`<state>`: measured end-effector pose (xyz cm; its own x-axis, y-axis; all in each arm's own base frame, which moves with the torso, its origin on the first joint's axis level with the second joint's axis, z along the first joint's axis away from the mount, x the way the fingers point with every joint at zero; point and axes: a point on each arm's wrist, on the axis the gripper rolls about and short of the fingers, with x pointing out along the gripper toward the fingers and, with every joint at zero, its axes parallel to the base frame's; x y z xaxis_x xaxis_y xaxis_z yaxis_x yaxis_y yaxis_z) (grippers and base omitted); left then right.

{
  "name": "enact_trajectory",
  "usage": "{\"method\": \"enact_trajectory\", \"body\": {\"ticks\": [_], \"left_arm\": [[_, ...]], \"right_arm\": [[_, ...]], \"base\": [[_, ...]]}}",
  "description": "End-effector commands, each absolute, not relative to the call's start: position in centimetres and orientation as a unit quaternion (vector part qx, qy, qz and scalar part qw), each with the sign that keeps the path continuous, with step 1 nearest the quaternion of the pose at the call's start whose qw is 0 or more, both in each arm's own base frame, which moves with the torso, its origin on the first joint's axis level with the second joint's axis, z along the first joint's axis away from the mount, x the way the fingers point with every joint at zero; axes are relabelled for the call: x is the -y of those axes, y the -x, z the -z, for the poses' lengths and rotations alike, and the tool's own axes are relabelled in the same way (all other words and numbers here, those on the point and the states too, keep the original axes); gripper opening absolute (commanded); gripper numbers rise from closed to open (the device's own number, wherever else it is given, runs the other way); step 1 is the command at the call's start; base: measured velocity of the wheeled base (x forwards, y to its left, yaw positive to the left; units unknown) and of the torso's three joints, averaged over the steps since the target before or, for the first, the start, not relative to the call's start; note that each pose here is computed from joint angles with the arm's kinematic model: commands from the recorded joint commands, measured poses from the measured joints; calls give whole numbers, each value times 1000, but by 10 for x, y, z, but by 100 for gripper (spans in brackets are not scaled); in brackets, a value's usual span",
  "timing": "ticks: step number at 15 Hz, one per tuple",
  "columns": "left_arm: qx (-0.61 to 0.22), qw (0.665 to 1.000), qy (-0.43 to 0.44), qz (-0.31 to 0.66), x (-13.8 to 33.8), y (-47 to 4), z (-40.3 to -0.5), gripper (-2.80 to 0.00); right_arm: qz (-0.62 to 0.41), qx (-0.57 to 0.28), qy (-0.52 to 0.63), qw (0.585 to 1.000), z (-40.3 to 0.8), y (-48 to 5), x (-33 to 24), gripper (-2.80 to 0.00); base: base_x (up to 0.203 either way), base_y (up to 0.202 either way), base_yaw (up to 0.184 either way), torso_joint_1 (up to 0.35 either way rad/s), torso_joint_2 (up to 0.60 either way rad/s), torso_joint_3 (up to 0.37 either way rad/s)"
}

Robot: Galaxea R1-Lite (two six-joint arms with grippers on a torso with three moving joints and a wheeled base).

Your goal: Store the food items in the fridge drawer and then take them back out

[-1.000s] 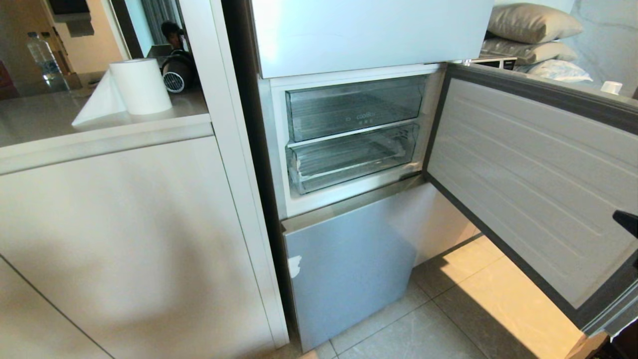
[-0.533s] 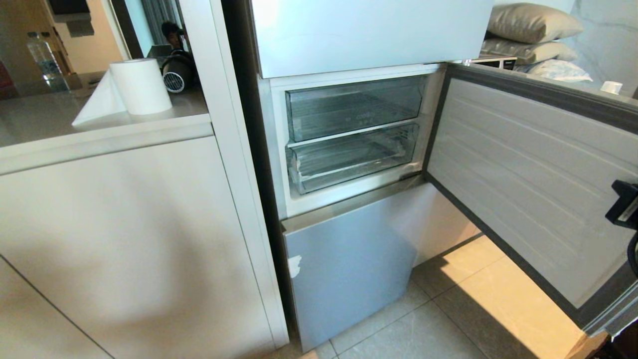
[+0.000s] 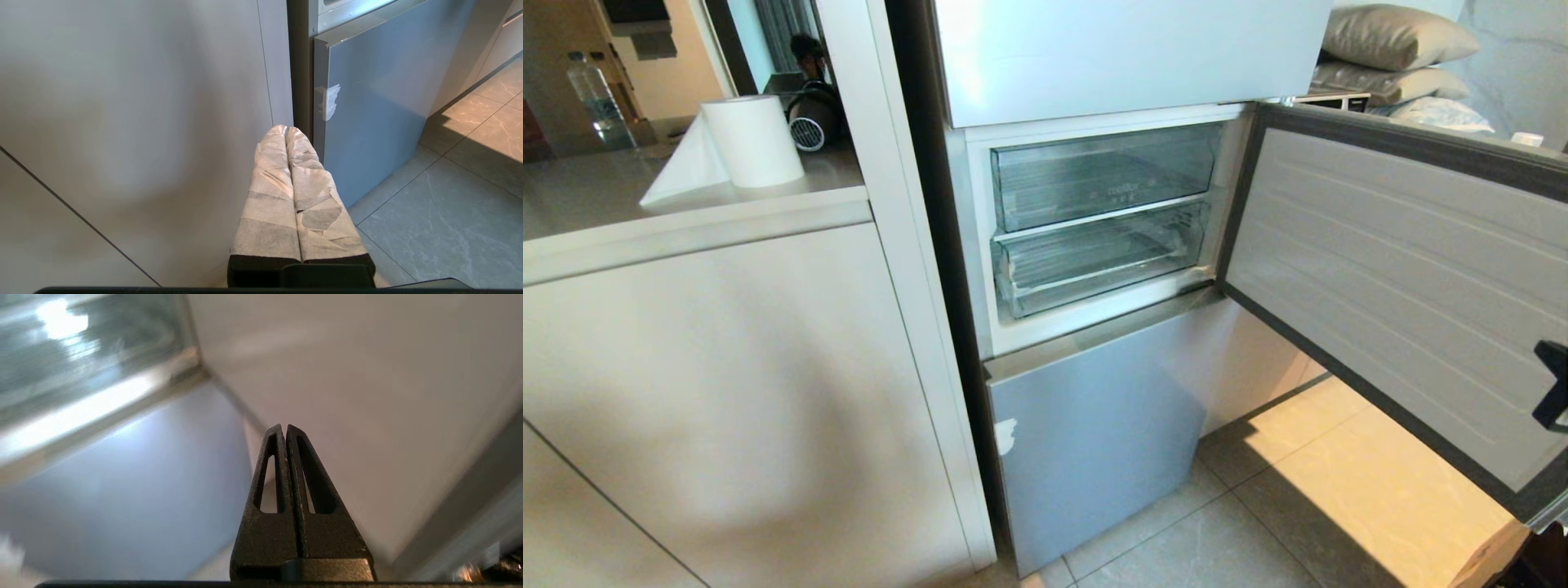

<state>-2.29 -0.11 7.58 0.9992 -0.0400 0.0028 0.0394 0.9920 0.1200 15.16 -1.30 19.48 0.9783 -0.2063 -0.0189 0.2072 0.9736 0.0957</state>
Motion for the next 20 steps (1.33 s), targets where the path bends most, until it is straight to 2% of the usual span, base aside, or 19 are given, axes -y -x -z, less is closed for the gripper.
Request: {"method": "enact_trajectory", "body": {"ticks": [1,7,10,13,20], "left_arm": [[3,998,-61,20,1,23,-76,-280],[3,998,-60,20,1,23,-76,-280],[3,999,-38,19,1,23,-76,-280],[3,1000,-11,-1,0,23,-76,-280],[4,1000,-1,-2,0,23,-76,-280]], "right_arm": [[90,10,-44,995,-183,-116,10,-280],[18,15,-9,1000,-129,-21,1,-280],[6,-17,-5,1000,-95,8,-1,-280],[1,-19,21,1000,-76,24,-1,-280],[5,-7,37,999,-74,23,0,-280]], "base": [[0,0,0,0,0,0],[0,0,0,0,0,0],[0,0,0,0,0,0],[0,0,0,0,0,0],[0,0,0,0,0,0]]}}
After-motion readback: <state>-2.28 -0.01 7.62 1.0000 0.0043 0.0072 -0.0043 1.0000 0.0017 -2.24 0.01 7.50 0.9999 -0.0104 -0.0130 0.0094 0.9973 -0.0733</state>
